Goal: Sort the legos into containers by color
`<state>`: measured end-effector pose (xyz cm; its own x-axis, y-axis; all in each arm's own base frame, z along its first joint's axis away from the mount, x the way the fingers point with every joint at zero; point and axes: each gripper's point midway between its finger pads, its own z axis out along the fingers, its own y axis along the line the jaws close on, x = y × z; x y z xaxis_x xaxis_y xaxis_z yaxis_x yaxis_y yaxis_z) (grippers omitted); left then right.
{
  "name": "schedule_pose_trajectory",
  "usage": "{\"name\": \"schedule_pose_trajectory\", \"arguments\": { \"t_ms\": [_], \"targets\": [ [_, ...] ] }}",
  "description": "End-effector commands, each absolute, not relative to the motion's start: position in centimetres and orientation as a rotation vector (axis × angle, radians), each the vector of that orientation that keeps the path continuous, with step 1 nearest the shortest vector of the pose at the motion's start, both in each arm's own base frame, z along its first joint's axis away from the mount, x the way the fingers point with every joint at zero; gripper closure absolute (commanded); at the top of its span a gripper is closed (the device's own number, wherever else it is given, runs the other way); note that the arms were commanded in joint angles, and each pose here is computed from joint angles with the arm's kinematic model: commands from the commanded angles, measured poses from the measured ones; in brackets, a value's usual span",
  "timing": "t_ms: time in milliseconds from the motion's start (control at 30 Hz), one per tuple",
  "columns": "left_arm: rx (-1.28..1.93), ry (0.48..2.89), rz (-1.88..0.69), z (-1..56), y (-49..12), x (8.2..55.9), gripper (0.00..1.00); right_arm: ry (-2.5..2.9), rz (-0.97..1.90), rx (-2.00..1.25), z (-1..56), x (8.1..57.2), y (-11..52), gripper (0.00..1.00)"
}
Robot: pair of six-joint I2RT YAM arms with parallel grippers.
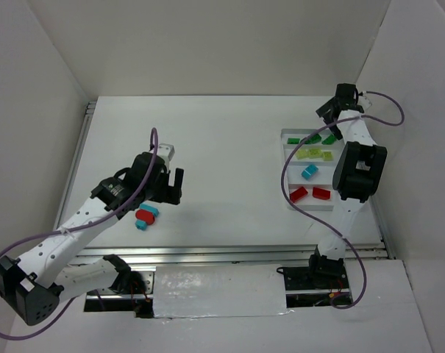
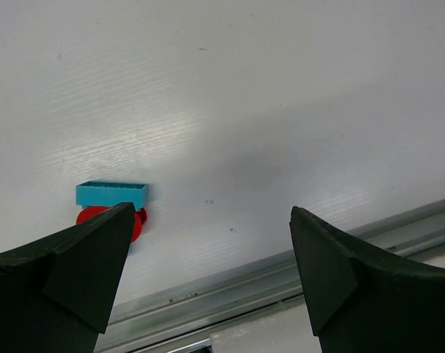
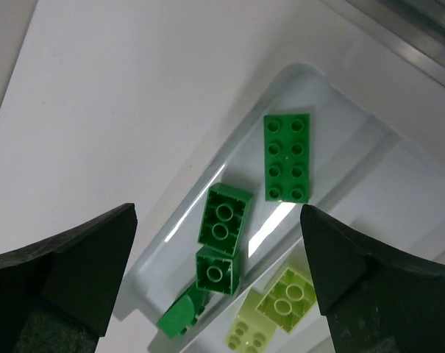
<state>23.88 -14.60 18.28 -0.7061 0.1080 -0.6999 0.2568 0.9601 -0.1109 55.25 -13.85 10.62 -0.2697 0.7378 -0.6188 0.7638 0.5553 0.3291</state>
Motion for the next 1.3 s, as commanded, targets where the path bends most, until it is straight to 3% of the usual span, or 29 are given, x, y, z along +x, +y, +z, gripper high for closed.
{"name": "schedule_pose_trajectory", "arguments": {
  "t_ms": [0, 167, 300, 567, 800, 1267],
  "targets": [
    [0.099, 2.342, -0.102, 18.7, -11.9, 25.7, 0.00, 1.961, 0.099, 0.978, 20.2, 56.3, -8.5, 0.00],
    [-0.250, 2.337, 0.099, 18.4, -5.7, 27.4, 0.00, 1.968, 0.113, 0.671, 27.0, 52.3, 1.2, 0.00],
    [-0.475, 2.355, 0.227, 17.5, -1.8, 27.4, 0.00, 1.986, 0.222, 0.483, 28.5, 47.0, 8.9, 0.00],
    [-0.492, 2.550, 0.075, 13.2, -3.9, 28.2, 0.00, 2.096, 0.679, 0.064, 25.7, 35.0, 21.1, 0.00],
    [-0.676, 2.615, 0.019, 7.7, -4.8, 24.6, 0.00, 2.092, 0.787, -0.078, 25.1, 30.5, 22.0, 0.00],
    [-0.855, 2.563, 0.023, 5.9, -5.1, 22.9, 0.00, 2.059, 0.862, -0.145, 25.4, 28.1, 22.0, 0.00]
  ]
}}
